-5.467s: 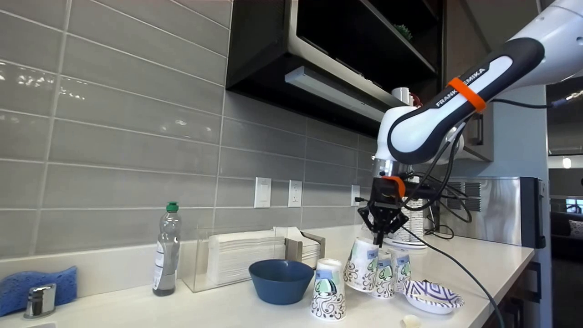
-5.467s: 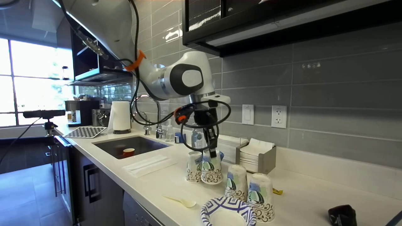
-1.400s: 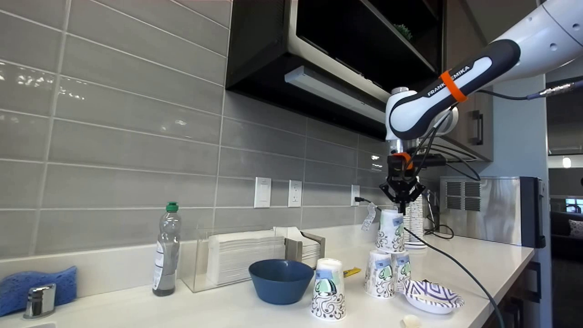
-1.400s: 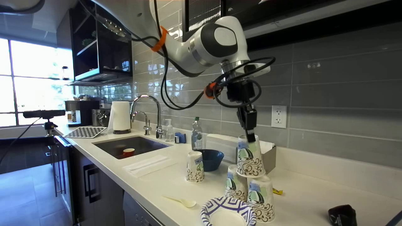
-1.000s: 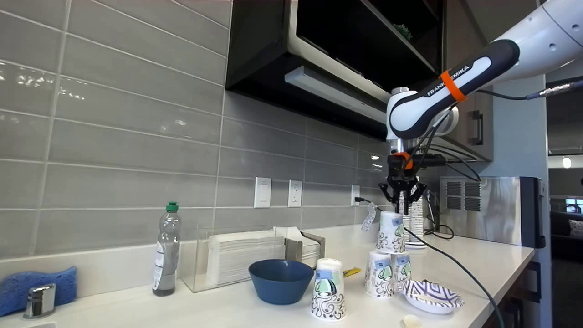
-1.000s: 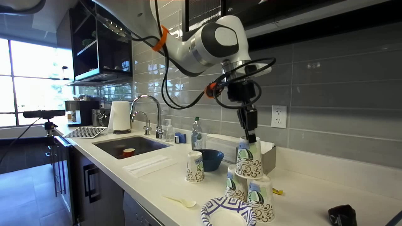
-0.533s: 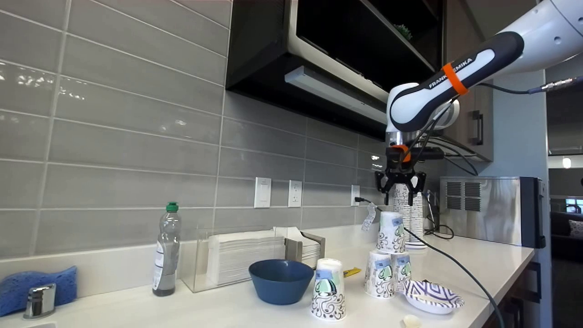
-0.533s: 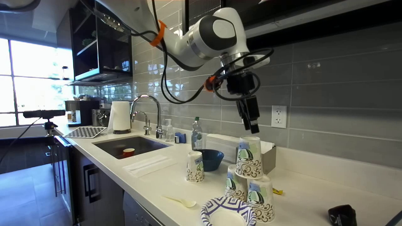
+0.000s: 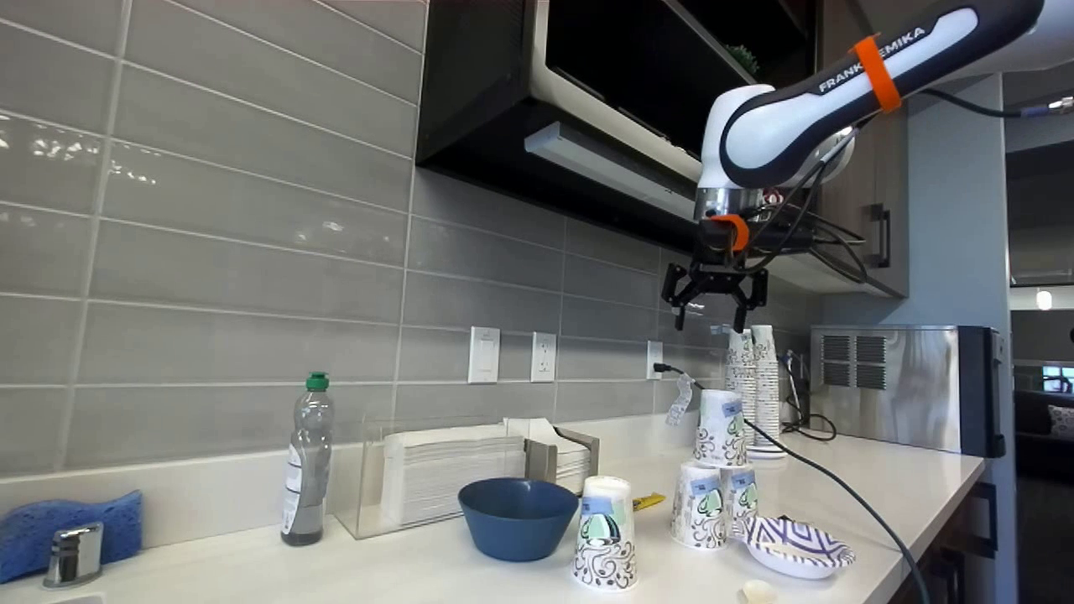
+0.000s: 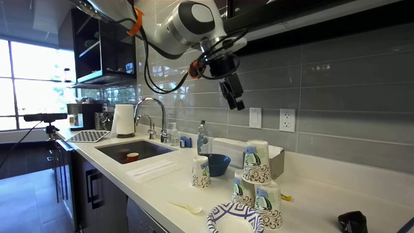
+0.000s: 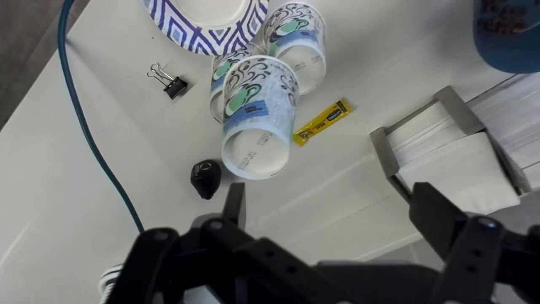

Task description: Pick up the second paper cup from the left and put it on the two cups to the right, pick up the paper cup furthest to the left and put it on the paper cup above two paper cups

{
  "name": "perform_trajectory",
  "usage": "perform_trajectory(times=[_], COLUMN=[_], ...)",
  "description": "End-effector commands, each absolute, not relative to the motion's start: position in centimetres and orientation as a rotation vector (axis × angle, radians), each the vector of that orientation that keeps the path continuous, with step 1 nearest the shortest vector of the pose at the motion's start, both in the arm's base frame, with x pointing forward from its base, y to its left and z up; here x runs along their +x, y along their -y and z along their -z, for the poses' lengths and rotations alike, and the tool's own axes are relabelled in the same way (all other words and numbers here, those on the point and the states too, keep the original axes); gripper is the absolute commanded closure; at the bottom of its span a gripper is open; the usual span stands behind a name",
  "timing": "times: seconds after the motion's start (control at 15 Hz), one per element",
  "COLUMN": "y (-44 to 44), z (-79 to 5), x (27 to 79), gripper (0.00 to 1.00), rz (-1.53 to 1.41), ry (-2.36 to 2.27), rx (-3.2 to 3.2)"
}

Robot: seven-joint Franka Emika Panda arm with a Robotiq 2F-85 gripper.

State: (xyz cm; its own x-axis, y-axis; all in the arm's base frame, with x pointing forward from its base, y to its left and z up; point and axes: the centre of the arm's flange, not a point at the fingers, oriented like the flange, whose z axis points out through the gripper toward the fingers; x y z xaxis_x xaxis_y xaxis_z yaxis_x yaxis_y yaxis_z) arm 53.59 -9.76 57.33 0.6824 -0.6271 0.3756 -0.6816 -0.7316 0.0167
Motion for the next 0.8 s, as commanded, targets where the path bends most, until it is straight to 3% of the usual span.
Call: perform_trajectory(times=[0.0, 0.27, 0.73], y=[8.6, 7.8, 1.8], z=[-57.5, -57.4, -49.2], x=[53.3, 52.8, 52.3], gripper=[0.00, 0.00, 0.00], rz=[-0.534, -0.539, -0.186], ry=[1.038, 1.013, 0.795], rx=[2.744, 2.747, 2.945])
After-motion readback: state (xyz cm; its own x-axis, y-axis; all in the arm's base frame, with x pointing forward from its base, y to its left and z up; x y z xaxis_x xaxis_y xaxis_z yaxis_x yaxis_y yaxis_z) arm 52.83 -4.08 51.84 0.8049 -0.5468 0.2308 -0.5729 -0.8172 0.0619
